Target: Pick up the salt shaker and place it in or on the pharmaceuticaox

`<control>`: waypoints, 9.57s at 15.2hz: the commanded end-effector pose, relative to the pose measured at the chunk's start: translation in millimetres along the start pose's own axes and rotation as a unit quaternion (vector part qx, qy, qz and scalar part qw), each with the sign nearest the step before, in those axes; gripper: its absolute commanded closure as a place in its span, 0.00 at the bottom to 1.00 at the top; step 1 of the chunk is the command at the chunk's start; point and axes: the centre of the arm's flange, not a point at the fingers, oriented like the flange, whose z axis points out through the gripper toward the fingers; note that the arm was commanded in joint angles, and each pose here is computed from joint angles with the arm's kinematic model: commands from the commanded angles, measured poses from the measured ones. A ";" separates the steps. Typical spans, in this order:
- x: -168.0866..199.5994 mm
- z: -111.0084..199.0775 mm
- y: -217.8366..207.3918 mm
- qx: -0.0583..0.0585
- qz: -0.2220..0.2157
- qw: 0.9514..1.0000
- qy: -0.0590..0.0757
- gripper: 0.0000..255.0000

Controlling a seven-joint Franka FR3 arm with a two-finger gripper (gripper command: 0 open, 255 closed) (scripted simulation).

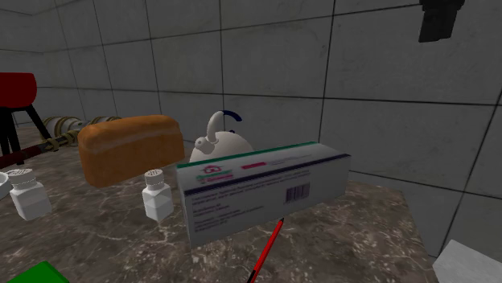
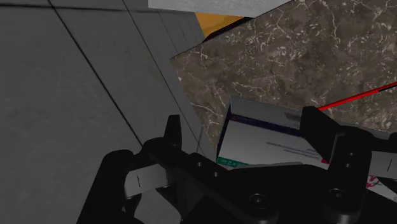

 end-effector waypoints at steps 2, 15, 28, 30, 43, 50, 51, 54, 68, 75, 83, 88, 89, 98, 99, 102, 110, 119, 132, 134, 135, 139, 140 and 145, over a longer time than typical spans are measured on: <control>8.4 5.2 -8.0 0.001 -0.005 1.000 0.002 0.00; 111.4 69.2 -119.9 0.011 -0.066 0.997 0.024 0.00; 202.5 126.6 -244.9 0.021 -0.127 0.991 0.046 0.00; 215.3 134.8 -265.2 0.022 -0.136 0.989 0.049 0.00; 273.5 187.6 -366.3 0.029 -0.181 0.981 0.065 0.00; 276.3 211.6 -368.2 0.029 -0.181 0.981 0.065 0.00; 276.3 211.6 -368.2 0.029 -0.181 0.981 0.065 0.00; 276.3 211.6 -368.2 0.029 -0.181 0.981 0.065 0.00; 276.4 195.9 -365.9 0.029 -0.181 0.981 0.065 1.00; 276.6 159.4 -360.3 0.029 -0.181 0.981 0.065 1.00; 276.8 117.6 -353.9 0.029 -0.181 0.981 0.065 1.00; 277.0 91.5 -349.9 0.029 -0.181 0.981 0.065 1.00; 277.0 86.3 -349.1 0.029 -0.181 0.981 0.065 1.00; 277.2 41.9 -342.3 0.029 -0.181 0.981 0.065 1.00; 270.7 42.8 -330.9 0.029 -0.181 0.981 0.065 1.00; 251.1 45.5 -296.6 0.029 -0.181 0.981 0.065 1.00; 198.9 52.5 -205.1 0.029 -0.181 0.981 0.065 1.00; 165.0 77.9 -149.2 0.029 -0.181 0.981 0.065 1.00; 164.6 140.1 -158.7 0.029 -0.181 0.981 0.065 1.00; 164.7 140.1 -158.7 0.029 -0.181 0.981 0.065 1.00; 164.7 140.1 -158.7 0.029 -0.181 0.981 0.065 1.00; 164.7 140.1 -158.7 0.029 -0.181 0.981 0.065 1.00; 164.7 140.1 -158.7 0.029 -0.181 0.981 0.065 0.00; 164.7 140.1 -158.7 0.029 -0.181 0.981 0.065 0.00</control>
